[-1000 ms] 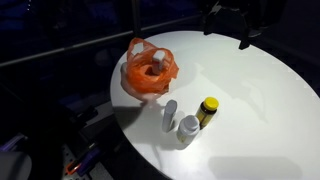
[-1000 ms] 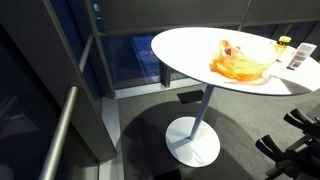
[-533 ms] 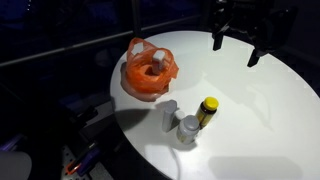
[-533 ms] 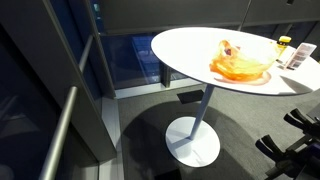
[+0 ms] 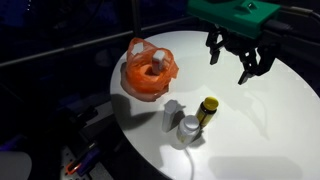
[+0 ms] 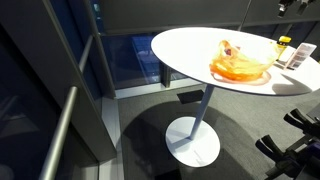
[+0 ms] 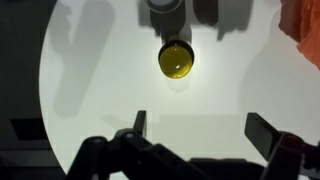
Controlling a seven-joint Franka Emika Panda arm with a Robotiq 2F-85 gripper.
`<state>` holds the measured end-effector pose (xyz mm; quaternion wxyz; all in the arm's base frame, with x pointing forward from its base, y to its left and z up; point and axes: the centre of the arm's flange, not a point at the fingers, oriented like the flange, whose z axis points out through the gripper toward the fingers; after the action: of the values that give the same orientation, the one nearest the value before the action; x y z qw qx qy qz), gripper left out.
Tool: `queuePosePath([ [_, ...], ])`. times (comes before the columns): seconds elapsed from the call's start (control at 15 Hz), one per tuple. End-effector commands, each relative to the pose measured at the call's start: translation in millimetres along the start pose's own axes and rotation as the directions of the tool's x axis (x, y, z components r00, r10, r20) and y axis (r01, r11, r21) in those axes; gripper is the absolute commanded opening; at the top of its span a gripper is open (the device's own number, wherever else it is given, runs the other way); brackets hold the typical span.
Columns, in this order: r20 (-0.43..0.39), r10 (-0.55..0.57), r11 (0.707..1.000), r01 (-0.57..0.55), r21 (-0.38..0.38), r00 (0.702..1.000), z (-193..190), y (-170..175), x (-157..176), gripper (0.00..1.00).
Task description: Put the brown bottle in the plastic
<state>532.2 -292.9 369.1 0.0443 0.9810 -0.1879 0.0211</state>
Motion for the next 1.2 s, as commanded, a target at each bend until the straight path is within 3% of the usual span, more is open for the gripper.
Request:
queuePosePath([
  [0.0,0.019,-0.006,0.999,0.005,0.052,1.000,21,4,1,1.00],
  [1.13,0.140,0.010,1.000,-0.012,0.016,0.990,84,5,-11,1.00],
])
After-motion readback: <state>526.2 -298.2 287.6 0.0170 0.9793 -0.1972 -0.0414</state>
